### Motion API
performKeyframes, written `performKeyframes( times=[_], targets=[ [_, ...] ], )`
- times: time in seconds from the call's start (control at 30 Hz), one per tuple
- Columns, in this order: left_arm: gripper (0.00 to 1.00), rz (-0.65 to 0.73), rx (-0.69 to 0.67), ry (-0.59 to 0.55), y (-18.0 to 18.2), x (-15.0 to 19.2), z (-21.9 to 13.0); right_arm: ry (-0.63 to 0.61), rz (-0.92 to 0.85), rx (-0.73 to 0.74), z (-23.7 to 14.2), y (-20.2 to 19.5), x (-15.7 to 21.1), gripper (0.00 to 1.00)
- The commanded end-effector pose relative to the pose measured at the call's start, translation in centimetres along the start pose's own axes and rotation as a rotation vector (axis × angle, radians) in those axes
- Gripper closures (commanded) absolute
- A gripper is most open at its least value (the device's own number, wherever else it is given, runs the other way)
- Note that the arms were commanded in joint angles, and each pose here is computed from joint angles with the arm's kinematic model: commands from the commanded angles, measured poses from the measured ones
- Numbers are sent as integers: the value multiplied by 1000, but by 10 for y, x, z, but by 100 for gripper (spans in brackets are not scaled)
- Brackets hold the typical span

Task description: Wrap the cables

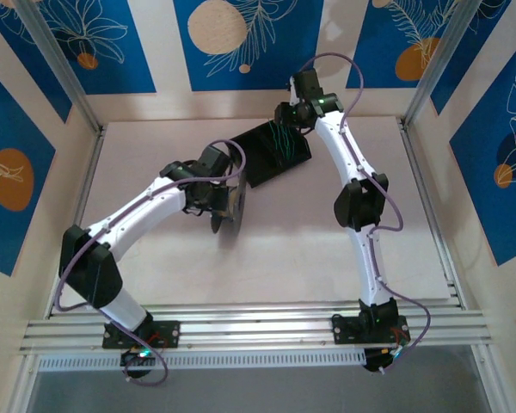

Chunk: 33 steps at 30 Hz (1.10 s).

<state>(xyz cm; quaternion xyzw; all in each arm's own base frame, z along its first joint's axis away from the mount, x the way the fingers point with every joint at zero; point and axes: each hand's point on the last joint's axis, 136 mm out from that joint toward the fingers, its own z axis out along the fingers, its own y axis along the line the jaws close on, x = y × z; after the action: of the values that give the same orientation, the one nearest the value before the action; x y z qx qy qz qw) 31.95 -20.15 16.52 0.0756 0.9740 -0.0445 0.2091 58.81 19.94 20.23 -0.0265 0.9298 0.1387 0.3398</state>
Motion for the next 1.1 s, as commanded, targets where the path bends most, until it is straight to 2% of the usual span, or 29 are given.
performKeyframes(
  times=[0.0,0.13,0.33,0.47,0.67,1.07],
  targets=[
    [100,-32,64,-9,-12,-10,1,-59,-24,19,3,-8,-16,60],
    [100,-39,67,-3,-11,-9,2,-81,-6,5,13,-14,-22,64],
    [100,-43,71,-1,-11,-8,0,-107,32,-13,22,-22,-29,65],
    [100,-47,72,-5,-10,-9,-2,-119,34,-17,19,-23,-34,60],
    [100,-49,69,0,-9,-8,-1,-145,20,-40,8,-18,-43,58],
    [100,-51,61,5,-6,-8,-1,-120,59,-75,28,-17,-34,73]
  ],
)
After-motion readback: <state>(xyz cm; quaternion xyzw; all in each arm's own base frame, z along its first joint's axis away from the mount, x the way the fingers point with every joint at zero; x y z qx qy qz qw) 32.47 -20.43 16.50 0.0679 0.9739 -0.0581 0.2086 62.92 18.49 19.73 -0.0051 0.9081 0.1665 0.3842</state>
